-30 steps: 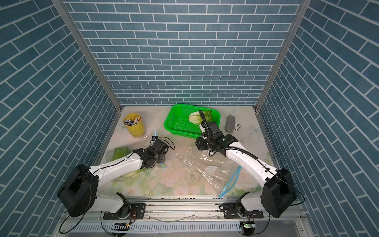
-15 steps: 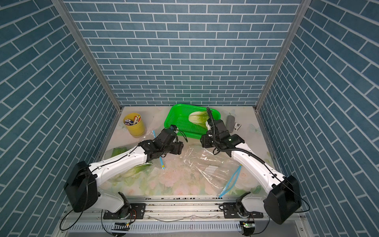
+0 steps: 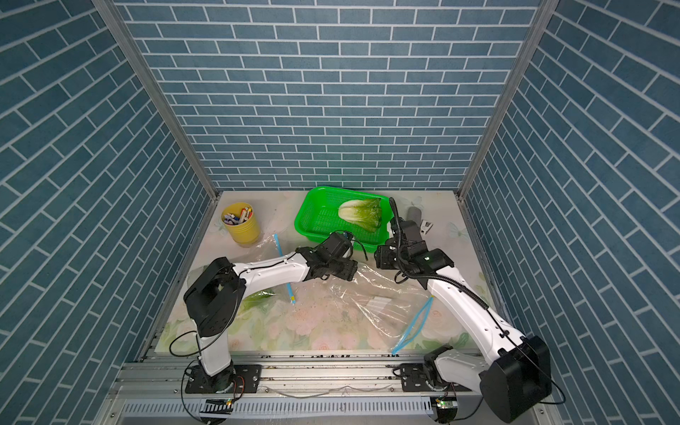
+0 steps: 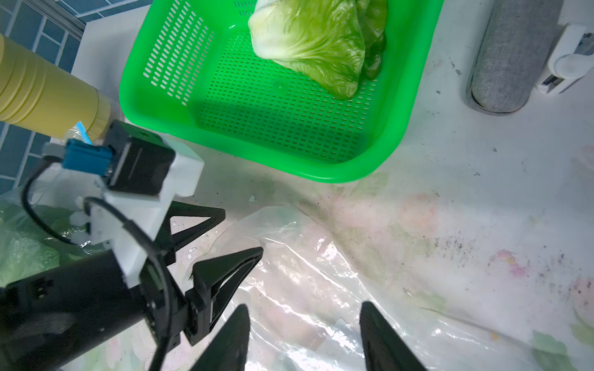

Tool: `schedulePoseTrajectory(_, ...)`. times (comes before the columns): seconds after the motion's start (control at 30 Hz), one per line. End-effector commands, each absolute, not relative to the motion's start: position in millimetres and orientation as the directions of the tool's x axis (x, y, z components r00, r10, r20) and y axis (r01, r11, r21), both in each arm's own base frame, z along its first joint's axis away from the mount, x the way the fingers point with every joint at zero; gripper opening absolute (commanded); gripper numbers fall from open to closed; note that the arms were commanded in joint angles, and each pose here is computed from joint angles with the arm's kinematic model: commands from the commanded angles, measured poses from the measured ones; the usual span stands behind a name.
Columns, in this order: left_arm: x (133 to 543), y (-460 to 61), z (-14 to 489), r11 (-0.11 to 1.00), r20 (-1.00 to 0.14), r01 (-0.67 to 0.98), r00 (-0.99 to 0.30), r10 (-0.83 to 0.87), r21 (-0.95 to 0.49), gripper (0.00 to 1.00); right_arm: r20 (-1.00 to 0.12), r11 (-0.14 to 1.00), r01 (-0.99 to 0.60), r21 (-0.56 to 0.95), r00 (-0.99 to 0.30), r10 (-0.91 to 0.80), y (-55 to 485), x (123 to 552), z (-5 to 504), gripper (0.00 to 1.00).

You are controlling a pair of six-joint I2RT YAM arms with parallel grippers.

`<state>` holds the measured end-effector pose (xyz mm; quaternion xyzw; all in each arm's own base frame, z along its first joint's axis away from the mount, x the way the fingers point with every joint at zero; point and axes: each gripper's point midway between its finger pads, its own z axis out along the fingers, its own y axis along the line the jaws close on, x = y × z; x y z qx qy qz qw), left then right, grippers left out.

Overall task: Put the chinese cabbages into a zipper bag and zip it
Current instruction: Move the zipper food storage bag to the center of the board.

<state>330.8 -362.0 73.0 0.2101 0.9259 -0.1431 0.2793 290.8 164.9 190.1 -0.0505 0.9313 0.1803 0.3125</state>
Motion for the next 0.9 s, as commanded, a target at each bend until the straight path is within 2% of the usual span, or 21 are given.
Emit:
schedulePoseTrajectory(0.0, 339, -358, 72, 0.912, -0.582, 0.398, -0.767, 0.271, -0.101, 0.56, -0.59, 0.925, -0.161, 0.343, -0.804, 0.078, 161, 289, 192, 0.56)
schedulePoseTrajectory(0.27, 335, -334, 70, 0.936, -0.59, 0.349, -0.767, 0.253, -0.052, 0.28, -0.588, 0.921, -0.157, 0.356, -0.804, 0.09, 162, 293, 193, 0.56)
schedulePoseTrajectory(0.5, 322, -270, 72, 0.961, -0.554, 0.258, -0.789, 0.267, 0.095, 0.28, -0.57, 0.925, -0.129, 0.359, -0.815, 0.108, 157, 292, 190, 0.56)
schedulePoseTrajectory(0.6, 315, -240, 76, 0.972, -0.555, 0.206, -0.799, 0.232, 0.109, 0.29, -0.561, 0.927, -0.115, 0.357, -0.82, 0.115, 154, 292, 188, 0.56)
schedulePoseTrajectory(0.73, 313, -207, 75, 0.988, -0.557, 0.137, -0.816, 0.155, 0.075, 0.36, -0.537, 0.931, -0.072, 0.359, -0.832, 0.142, 146, 292, 180, 0.56)
schedulePoseTrajectory(0.87, 315, -193, 84, 0.988, -0.569, 0.113, -0.808, 0.152, 0.105, 0.45, -0.5, 0.923, -0.045, 0.381, -0.851, 0.164, 141, 288, 174, 0.56)
